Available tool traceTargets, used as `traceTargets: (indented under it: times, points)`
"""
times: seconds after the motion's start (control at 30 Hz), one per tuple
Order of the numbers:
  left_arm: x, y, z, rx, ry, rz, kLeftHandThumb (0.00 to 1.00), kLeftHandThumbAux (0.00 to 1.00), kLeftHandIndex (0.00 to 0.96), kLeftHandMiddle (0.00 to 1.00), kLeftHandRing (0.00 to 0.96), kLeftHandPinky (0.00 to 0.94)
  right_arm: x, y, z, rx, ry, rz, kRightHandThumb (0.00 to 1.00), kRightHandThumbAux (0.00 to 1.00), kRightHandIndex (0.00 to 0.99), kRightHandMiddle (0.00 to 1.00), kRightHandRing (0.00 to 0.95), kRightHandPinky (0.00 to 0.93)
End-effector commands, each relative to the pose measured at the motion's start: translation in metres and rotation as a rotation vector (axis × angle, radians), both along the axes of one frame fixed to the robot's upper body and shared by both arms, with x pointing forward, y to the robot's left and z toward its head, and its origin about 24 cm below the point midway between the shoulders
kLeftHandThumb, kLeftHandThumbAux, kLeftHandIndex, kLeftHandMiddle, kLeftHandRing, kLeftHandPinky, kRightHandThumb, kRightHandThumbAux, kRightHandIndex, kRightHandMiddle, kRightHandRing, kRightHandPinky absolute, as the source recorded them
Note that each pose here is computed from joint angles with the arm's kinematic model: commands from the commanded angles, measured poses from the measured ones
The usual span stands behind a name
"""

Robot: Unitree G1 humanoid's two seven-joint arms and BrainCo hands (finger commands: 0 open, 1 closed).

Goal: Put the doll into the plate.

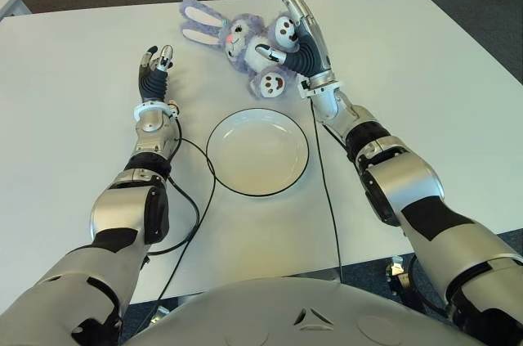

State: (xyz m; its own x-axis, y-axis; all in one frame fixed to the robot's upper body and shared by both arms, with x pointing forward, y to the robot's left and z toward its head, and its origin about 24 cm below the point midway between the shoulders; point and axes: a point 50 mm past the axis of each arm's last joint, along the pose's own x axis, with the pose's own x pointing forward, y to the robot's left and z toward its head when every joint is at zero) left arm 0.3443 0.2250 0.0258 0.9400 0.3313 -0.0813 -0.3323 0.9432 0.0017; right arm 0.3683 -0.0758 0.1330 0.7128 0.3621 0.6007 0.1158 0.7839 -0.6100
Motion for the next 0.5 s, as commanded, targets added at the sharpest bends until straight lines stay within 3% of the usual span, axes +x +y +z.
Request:
traceTargets:
  times: [0.03,0.5]
  points:
    - [-0.0286,-0.0064,-0.0479,-0.033,0.205,0.008,0.0,0.371,0.118,0.267,0.227,0.075,0.0015,0.0015,-0.0025,0.006,0.035,-0.011,0.168,0.355,0.0,0.0,0.015,0.094]
    - [-0.0297,-0.0067,-0.0482,-0.035,0.195,0.008,0.0,0.362,0.103,0.261,0.218,0.034,0.0046,0.0008,-0.0093,-0.008,0.11,-0.035,0.193,0.365,0.0,0.0,0.026,0.115]
